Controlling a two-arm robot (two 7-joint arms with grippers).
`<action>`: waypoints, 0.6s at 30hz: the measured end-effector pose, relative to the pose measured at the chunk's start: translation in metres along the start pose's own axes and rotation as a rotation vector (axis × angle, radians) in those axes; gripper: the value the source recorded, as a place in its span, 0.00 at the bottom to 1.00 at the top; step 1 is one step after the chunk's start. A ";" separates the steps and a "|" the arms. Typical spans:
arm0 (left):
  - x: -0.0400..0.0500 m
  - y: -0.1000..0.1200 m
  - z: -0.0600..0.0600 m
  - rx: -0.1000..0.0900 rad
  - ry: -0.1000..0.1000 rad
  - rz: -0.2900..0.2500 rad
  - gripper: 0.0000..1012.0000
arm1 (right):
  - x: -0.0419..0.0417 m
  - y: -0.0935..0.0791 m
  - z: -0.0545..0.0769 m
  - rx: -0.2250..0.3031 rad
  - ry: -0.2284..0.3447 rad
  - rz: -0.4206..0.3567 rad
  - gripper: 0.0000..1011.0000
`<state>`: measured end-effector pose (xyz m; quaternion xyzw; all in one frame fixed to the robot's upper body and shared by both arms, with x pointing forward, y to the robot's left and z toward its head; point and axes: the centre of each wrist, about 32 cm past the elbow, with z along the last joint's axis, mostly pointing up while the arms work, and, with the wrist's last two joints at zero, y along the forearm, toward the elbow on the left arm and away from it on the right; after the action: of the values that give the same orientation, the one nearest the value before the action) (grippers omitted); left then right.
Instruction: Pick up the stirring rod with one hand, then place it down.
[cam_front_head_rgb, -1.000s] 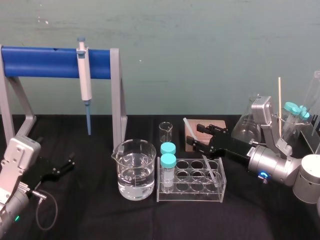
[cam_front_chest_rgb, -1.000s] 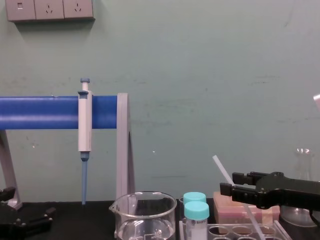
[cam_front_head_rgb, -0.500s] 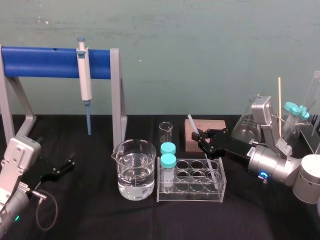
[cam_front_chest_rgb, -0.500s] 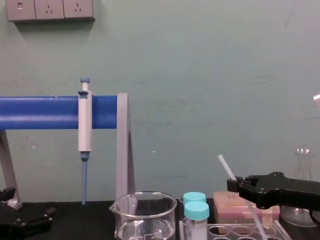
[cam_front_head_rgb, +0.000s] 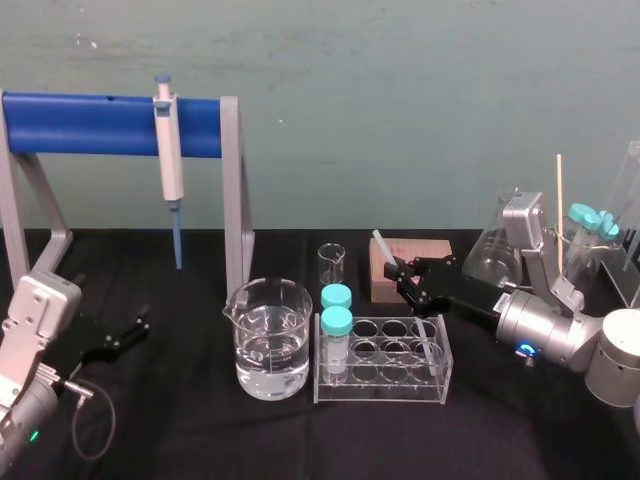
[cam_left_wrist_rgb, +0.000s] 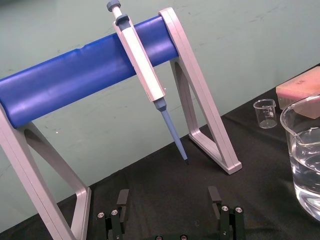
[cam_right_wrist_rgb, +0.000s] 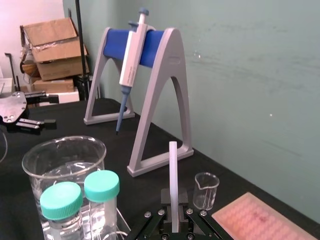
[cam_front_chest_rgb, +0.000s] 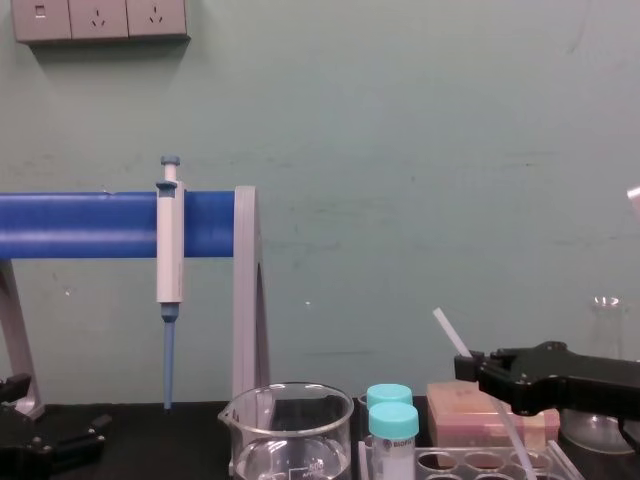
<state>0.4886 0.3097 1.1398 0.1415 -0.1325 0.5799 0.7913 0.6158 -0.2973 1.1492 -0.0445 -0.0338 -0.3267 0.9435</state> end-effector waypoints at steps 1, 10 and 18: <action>0.0000 0.000 0.000 0.000 0.000 0.000 0.99 | -0.0011 -0.001 0.001 0.009 -0.004 -0.005 0.07; 0.0000 0.000 0.000 0.000 0.000 0.000 0.99 | -0.0085 -0.007 0.011 0.093 -0.017 -0.050 0.07; 0.0000 0.000 0.000 0.000 0.000 0.000 0.99 | -0.0155 -0.015 0.024 0.201 -0.051 -0.102 0.07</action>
<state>0.4886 0.3097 1.1398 0.1415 -0.1324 0.5799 0.7913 0.5935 -0.2970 1.1727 0.0437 -0.0927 -0.3683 0.9241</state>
